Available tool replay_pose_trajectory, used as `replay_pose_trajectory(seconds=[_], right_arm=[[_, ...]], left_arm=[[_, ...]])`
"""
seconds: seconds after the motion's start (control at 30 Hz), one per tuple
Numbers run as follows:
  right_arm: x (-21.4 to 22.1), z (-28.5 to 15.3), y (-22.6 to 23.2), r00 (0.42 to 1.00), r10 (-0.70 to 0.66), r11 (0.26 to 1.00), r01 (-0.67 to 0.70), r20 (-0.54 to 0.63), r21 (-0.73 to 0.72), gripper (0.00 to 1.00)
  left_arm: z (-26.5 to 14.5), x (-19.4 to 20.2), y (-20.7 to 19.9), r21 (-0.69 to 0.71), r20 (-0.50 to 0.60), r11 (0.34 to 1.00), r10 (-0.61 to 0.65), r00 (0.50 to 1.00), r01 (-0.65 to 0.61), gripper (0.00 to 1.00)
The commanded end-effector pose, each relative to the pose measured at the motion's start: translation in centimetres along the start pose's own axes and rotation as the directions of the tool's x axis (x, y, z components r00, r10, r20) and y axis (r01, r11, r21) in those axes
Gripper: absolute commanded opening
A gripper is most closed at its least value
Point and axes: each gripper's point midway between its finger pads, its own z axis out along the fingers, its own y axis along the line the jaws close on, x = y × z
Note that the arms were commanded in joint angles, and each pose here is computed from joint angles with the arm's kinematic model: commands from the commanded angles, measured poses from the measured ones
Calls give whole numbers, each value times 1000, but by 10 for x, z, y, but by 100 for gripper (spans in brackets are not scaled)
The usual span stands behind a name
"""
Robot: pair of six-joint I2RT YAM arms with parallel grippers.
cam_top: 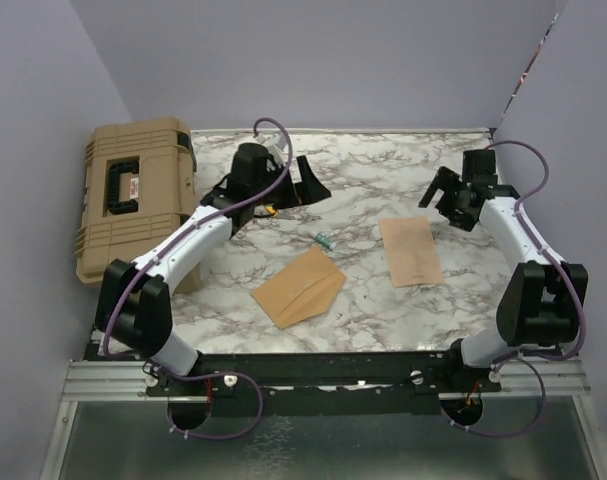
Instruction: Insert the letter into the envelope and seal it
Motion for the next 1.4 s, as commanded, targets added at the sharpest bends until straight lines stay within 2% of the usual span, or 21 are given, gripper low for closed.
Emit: replay_pose_trajectory(seconds=[0.0,0.07,0.1,0.2,0.33,0.47,0.53,0.6,0.67,0.83,0.97,1.2,1.37], right_arm=[[10,17,-25,993,100,991,-94,-59,98,97],[18,26,-35,987,127,986,-116,-93,117,93],[24,30,-36,983,139,986,-126,-121,108,87],[36,37,-43,970,179,982,-166,-162,95,78],[53,41,-48,961,182,982,-167,-210,83,76],[71,43,-52,957,150,988,-139,-249,62,77],[74,45,-53,959,135,991,-127,-249,48,77],[71,49,-52,964,125,992,-123,-235,21,77],[65,56,-49,969,118,992,-123,-217,-8,78],[48,71,-41,979,81,993,-95,-188,-70,77],[41,78,-38,981,58,991,-79,-183,-107,77],[37,84,-39,980,28,974,-70,-196,-214,77],[52,86,-29,964,5,939,-96,-267,-329,76]], left_arm=[[44,26,-18,14,-27,996,-92,995,93,99],[63,43,-24,18,-23,997,-77,997,78,99],[73,53,-27,17,-39,997,-72,997,73,99],[105,84,-33,24,-128,996,-85,988,89,99],[137,131,-36,21,-242,992,-113,964,122,99],[156,161,-44,40,-307,993,-94,947,112,98],[164,169,-52,91,-338,990,-68,939,104,82],[169,178,-59,141,-384,983,-56,922,119,62],[174,182,-66,180,-404,974,-55,913,138,49],[180,188,-93,293,-427,941,-31,904,171,36],[192,221,-92,306,-499,933,-14,866,192,27],[197,278,-50,201,-594,956,-55,803,214,20],[191,305,-15,78,-648,979,-91,756,186,11]])
